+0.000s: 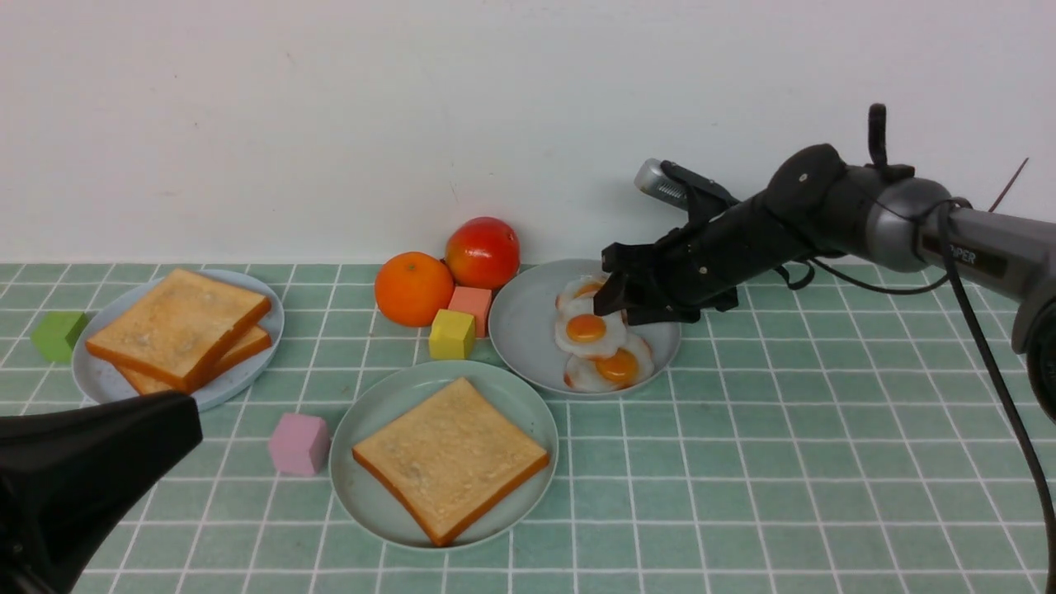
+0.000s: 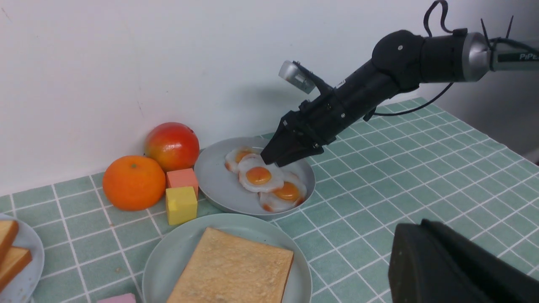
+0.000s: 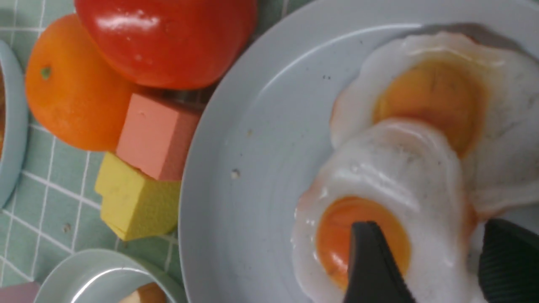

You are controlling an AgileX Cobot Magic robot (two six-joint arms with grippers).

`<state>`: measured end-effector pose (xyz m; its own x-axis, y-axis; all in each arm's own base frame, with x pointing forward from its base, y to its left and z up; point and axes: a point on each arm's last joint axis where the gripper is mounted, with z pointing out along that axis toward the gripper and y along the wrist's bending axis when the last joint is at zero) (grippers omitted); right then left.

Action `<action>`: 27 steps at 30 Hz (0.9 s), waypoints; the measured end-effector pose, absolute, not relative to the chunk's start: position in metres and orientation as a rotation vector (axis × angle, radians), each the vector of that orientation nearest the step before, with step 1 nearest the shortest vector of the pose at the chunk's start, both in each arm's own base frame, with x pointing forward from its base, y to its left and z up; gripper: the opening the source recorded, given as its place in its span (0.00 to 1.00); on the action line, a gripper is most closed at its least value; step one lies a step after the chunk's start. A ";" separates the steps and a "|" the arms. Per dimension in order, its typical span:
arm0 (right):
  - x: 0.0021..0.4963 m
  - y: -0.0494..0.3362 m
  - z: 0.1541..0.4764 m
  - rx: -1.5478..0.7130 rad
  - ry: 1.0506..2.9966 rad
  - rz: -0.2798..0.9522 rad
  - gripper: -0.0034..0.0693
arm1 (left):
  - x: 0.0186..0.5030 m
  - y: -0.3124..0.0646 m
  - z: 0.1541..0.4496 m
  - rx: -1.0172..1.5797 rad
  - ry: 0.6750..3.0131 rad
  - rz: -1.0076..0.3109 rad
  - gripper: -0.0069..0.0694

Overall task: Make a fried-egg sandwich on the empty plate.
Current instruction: Use the right arm to grab a fried egg

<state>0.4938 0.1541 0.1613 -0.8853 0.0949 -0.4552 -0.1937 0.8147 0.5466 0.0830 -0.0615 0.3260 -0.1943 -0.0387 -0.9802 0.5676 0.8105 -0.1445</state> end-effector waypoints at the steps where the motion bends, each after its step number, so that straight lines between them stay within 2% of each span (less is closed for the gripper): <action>1: 0.494 0.154 0.161 -0.076 2.525 0.828 0.55 | 0.083 -0.062 0.326 0.418 1.692 -0.575 0.07; 27: 0.497 0.159 0.144 -0.073 2.529 0.802 0.53 | 0.085 -0.063 0.325 0.419 1.701 -0.575 0.07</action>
